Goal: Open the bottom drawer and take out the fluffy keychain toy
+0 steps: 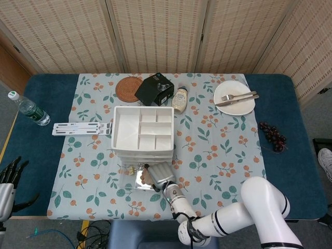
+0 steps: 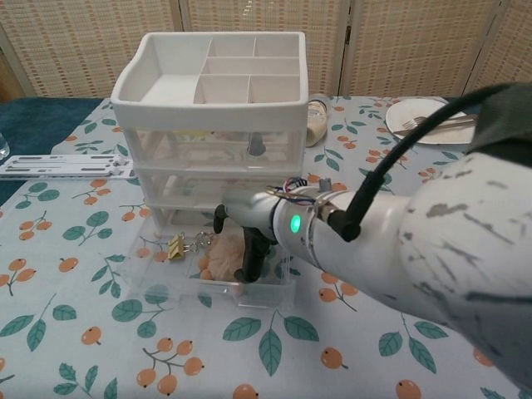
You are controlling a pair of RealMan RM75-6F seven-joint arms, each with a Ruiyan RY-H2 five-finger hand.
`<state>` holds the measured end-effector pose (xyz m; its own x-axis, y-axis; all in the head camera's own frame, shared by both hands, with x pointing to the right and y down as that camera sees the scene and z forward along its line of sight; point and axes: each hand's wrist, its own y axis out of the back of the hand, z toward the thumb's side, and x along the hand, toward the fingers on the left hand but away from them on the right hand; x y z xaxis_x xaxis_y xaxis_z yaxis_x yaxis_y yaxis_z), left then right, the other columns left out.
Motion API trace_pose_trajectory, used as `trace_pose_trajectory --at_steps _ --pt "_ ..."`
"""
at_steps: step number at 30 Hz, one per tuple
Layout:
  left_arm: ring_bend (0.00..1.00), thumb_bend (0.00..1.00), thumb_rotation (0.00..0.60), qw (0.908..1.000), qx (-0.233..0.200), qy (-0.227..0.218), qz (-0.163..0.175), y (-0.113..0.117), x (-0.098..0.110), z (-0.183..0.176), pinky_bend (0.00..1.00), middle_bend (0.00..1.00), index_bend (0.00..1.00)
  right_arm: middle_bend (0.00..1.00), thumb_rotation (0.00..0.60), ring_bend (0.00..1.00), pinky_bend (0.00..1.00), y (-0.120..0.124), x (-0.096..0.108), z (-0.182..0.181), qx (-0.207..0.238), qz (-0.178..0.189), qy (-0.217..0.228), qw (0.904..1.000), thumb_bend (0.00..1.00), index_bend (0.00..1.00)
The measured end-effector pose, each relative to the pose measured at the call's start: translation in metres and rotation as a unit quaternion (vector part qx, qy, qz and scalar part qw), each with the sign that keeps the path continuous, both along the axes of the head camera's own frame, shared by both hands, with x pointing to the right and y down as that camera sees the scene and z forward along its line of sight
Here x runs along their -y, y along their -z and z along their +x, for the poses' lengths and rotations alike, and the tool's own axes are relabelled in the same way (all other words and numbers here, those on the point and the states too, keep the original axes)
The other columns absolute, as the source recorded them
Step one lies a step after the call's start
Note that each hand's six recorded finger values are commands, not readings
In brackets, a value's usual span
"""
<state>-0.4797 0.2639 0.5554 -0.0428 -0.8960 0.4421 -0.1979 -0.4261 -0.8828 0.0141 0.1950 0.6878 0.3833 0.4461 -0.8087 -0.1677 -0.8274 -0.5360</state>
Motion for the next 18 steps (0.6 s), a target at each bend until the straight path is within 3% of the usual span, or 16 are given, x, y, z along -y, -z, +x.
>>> trace_pose_trajectory --at_steps 18 --pt "0.03 0.19 0.6 1.0 0.0 -0.001 -0.001 -0.001 0.0008 0.0014 0.11 0.0 0.09 0.93 0.6 1.0 1.0 -0.0088 -0.0004 -0.0021 -0.009 0.004 0.008 0.9999 0.42 0.19"
